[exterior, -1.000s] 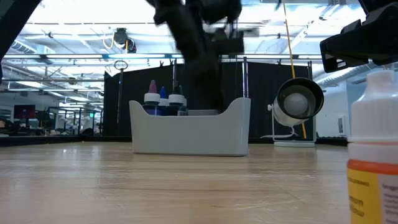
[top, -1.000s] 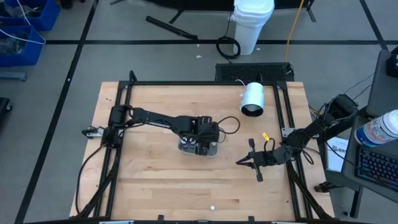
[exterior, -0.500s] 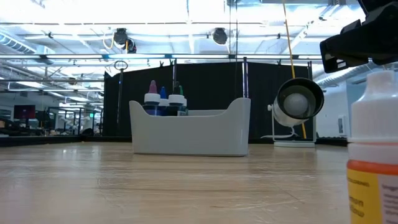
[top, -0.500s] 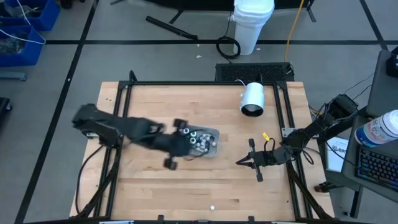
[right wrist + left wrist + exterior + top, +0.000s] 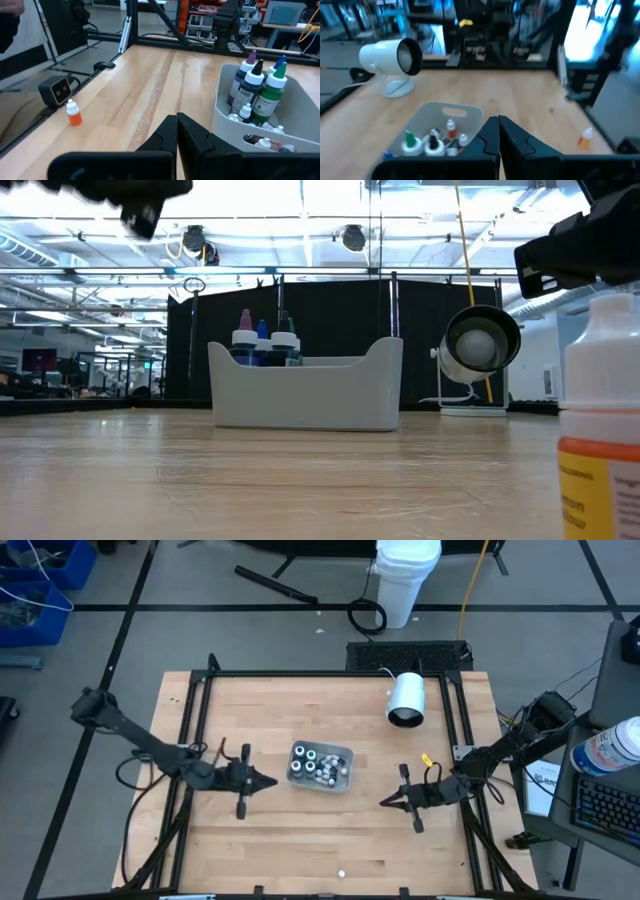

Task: Pick & Place food coloring
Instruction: Put the orange food coloring bottle into the gray bin

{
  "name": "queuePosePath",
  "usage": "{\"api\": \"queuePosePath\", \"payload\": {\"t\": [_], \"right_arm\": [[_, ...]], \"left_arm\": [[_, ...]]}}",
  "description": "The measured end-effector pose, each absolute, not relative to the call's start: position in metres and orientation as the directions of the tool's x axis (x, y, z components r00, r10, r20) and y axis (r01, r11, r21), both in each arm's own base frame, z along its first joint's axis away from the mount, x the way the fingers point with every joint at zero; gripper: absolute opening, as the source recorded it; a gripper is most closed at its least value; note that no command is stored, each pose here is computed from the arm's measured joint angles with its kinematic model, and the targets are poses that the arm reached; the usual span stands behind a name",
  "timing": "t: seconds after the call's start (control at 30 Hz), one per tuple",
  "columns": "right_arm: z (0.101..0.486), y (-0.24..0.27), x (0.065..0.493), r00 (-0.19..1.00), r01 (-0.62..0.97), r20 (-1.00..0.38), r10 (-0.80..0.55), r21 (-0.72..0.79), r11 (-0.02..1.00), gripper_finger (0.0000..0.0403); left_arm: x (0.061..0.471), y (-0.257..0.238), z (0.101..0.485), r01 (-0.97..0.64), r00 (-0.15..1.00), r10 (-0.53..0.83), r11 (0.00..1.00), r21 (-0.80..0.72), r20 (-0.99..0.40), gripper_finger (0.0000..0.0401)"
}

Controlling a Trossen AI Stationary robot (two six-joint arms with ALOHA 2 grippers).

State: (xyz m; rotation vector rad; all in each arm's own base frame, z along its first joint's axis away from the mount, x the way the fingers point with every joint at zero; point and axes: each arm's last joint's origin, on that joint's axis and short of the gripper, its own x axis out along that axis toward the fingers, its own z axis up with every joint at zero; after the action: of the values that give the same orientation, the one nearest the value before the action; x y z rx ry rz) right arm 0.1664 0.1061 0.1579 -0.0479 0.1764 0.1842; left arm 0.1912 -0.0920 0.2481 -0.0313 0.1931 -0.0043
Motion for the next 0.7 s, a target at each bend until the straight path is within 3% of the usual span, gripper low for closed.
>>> {"api": "queuePosePath", "payload": {"t": [0.1,0.27,0.43,0.7], "right_arm": [[0.156,0.106,0.166,0.965,-0.191,-0.194,0.177,-0.060,0.980,0.0000],[0.156,0.106,0.166,0.961,-0.221,-0.197,0.192,-0.134,0.966,0.0000],[0.157,0.110,0.165,0.926,-0.359,-0.191,0.325,-0.187,0.914,0.0000],[0.161,0.111,0.166,0.930,-0.355,-0.159,0.331,-0.161,0.921,0.0000]], "left_arm": [[0.183,-0.092,0.212,0.016,0.994,-0.025,0.996,-0.082,-0.105,0.0004],[0.172,-0.087,0.172,-0.059,0.993,0.047,0.993,-0.104,-0.109,0.0004],[0.168,-0.088,0.165,-0.119,0.986,0.116,0.993,-0.020,-0.120,0.0003],[0.169,-0.087,0.169,-0.141,0.985,0.150,0.984,0.105,-0.088,0.0003]]}}
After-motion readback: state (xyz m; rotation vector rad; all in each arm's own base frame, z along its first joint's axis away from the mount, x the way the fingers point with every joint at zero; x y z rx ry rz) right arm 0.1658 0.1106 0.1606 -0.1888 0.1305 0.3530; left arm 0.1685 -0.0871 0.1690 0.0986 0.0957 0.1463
